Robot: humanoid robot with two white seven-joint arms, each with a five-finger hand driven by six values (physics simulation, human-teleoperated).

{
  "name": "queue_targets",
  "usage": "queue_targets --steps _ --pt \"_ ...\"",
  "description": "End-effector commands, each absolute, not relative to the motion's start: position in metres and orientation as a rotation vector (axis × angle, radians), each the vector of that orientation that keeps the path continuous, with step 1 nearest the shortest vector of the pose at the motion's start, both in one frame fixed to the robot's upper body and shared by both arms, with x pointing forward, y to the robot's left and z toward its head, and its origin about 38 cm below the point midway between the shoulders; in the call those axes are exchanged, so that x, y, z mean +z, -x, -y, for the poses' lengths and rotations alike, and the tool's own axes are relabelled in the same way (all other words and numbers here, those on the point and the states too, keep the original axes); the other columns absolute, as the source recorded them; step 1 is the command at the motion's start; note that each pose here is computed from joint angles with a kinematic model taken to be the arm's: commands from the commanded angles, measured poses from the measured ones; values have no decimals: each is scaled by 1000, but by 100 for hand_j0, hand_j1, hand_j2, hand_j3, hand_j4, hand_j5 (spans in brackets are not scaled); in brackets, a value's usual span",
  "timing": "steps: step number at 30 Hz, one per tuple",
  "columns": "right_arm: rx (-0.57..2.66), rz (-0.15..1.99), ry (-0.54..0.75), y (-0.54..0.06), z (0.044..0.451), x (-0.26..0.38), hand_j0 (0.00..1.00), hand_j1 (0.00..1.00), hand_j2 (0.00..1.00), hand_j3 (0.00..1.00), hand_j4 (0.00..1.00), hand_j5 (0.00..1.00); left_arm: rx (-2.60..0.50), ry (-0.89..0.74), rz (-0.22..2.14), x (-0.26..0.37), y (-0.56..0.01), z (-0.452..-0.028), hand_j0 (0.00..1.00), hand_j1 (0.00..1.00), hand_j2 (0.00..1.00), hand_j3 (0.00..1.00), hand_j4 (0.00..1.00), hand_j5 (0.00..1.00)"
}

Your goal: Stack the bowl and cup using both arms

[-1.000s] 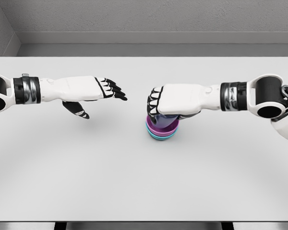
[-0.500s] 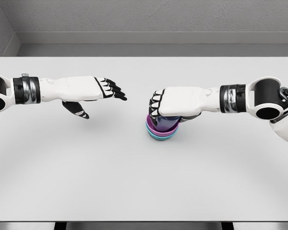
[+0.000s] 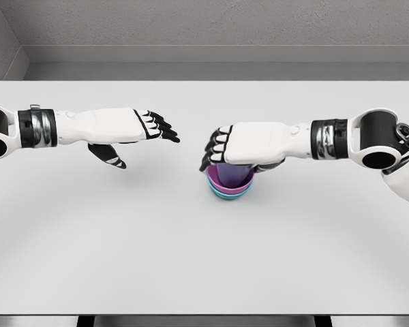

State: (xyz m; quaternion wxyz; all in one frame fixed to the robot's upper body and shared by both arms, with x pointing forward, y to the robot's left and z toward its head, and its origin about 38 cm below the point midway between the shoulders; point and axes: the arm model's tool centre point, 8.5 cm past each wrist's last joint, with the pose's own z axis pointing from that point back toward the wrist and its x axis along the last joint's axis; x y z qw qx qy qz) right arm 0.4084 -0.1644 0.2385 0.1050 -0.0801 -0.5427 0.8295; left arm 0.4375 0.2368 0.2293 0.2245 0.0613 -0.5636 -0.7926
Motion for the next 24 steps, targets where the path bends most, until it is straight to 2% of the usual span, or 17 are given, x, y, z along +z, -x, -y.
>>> queue_targets --steps 1,8,11,13,16,24 --pt "2435 1610 240 -409 164 242 100 100 100 100 100 100 -2179 -167 1559 230 -438 -237 100 100 100 100 100 100" --pt "2346 1752 403 -415 178 295 100 100 100 100 100 100 -2179 -170 1556 230 -438 -238 100 100 100 100 100 100" --pt "2229 1841 442 -420 199 324 100 100 100 100 100 100 -2176 -169 1555 229 -438 -239 100 100 100 100 100 100" --pt "2162 1778 492 -432 230 324 100 100 100 100 100 100 -2141 -172 1529 221 -442 -248 100 100 100 100 100 100" --pt "1990 1584 442 -469 286 274 100 100 100 100 100 100 -2136 -179 1523 221 -443 -252 100 100 100 100 100 100" --pt "1967 1548 433 -472 295 264 100 100 100 100 100 100 -2103 -198 1504 218 -450 -262 100 100 100 100 100 100"
